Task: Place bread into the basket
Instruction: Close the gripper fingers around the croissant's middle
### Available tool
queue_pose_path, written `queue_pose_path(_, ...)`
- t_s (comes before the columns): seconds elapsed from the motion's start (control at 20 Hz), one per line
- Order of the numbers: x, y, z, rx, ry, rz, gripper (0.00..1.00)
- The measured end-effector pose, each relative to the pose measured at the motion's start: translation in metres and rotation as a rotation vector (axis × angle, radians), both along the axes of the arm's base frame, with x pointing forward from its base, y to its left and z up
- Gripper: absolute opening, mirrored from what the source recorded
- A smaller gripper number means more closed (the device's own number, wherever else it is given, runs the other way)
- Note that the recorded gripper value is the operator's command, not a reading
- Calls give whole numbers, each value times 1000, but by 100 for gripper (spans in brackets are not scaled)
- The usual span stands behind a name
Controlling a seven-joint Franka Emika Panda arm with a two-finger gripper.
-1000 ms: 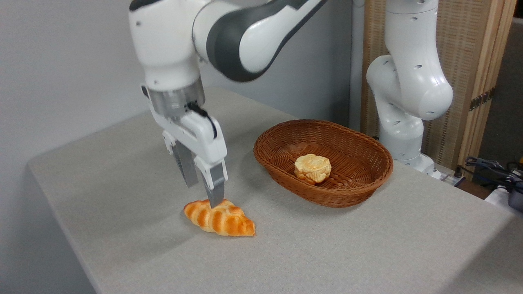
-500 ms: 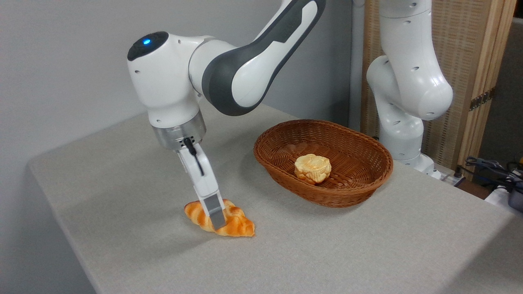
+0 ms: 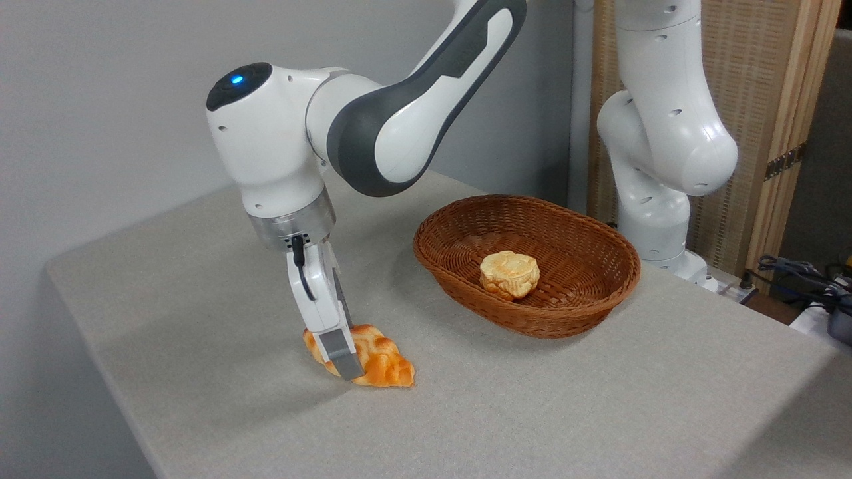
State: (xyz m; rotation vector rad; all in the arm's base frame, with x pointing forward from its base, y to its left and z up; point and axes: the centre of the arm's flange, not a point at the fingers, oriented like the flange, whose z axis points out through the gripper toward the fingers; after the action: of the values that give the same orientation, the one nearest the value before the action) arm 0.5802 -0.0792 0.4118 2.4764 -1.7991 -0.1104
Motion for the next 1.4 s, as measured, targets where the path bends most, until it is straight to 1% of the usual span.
queue_pose_path(0.2,0,0,-1,-3,1,-40,100)
queue_pose_path(0.25,0,0,-2,-4,2,-48,98)
queue_pose_path(0.35,0,0,-3,-6,3,-68,83)
queue_pose_path(0.4,0,0,-3,-6,3,-71,64)
queue_pose_path(0.45,0,-1,-3,-6,5,-73,53)
queue_pose_path(0.5,0,-1,-3,-6,5,-74,38)
queue_pose_path(0.55,0,-1,-3,-6,7,-75,31)
queue_pose_path(0.65,0,-1,-3,-6,9,-76,28)
queue_pose_path(1.2,-2,-3,-5,-6,18,-81,28)
queue_pose_path(1.35,-2,-3,-5,-6,19,-81,22)
queue_pose_path(1.4,-2,-3,-5,-6,19,-82,21)
